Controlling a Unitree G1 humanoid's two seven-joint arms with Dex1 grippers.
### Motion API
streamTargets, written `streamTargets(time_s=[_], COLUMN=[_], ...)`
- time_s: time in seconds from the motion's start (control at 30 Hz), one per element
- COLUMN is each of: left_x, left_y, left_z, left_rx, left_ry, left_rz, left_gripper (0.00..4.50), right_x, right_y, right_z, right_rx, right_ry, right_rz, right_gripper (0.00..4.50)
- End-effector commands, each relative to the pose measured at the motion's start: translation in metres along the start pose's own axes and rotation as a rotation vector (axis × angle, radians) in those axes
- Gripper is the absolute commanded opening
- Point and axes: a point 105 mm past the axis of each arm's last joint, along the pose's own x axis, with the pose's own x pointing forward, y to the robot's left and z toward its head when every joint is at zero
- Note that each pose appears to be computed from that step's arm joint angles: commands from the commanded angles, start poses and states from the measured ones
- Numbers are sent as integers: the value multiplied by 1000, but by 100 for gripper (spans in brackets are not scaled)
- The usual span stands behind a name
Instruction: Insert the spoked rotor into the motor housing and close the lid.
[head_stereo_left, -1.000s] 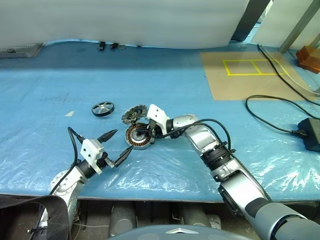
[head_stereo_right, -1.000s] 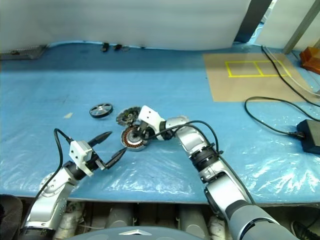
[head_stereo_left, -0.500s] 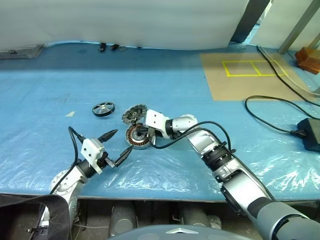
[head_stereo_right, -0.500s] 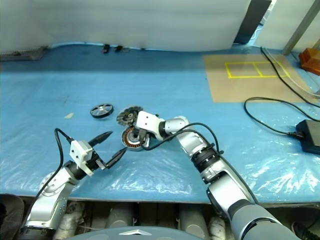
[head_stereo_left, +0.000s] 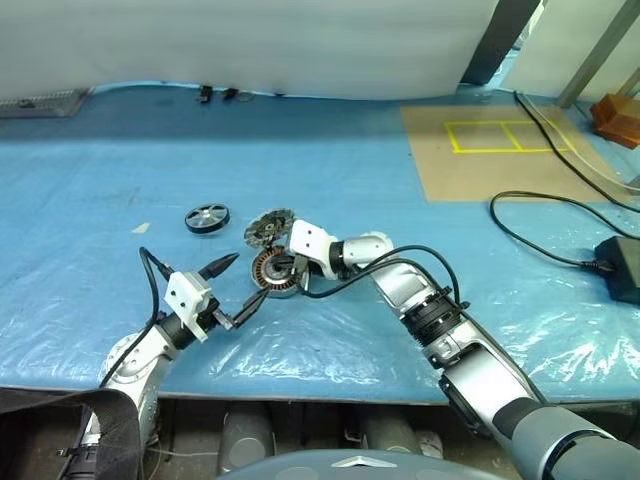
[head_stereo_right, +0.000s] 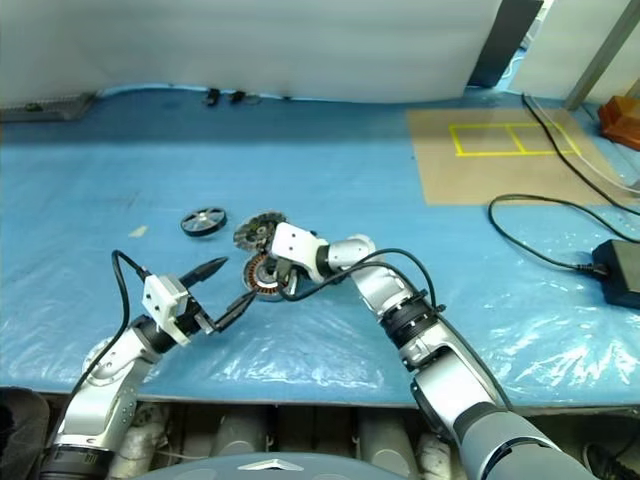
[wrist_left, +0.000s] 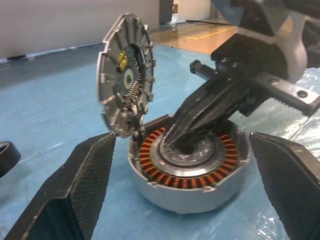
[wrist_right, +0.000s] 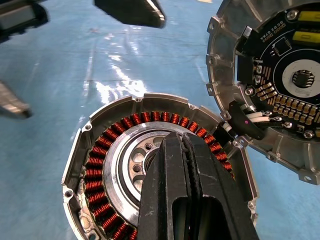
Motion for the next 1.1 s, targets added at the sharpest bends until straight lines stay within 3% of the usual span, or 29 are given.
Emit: streamTargets(time_s=[0.03, 0.13, 0.4, 0.6, 0.87, 1.1], left_x=[2, 2, 2, 3, 4, 6], left_y=[0, 0, -1, 0, -2, 0], left_z=[6, 6, 5, 5, 5, 6], left_rx=[20, 20, 17, 19, 17, 22], left_ry=[-17, -16, -14, -14, -15, -18], left_rz=[-13, -13, -17, -19, -28, -32], left_gripper=[450, 450, 450, 450, 450, 450], right_x=[-4, -5, -6, -7, -9, -10], right_y=[1, 0, -23, -24, -28, -24], right_z=[-29, -35, -12, -8, 19, 44], right_rx=[32, 18, -10, -16, 215, 33], right_ry=[113, 135, 30, 10, -115, -22], right_rz=[-12, -24, -148, -133, -102, 36], right_gripper=[2, 2, 2, 2, 2, 2])
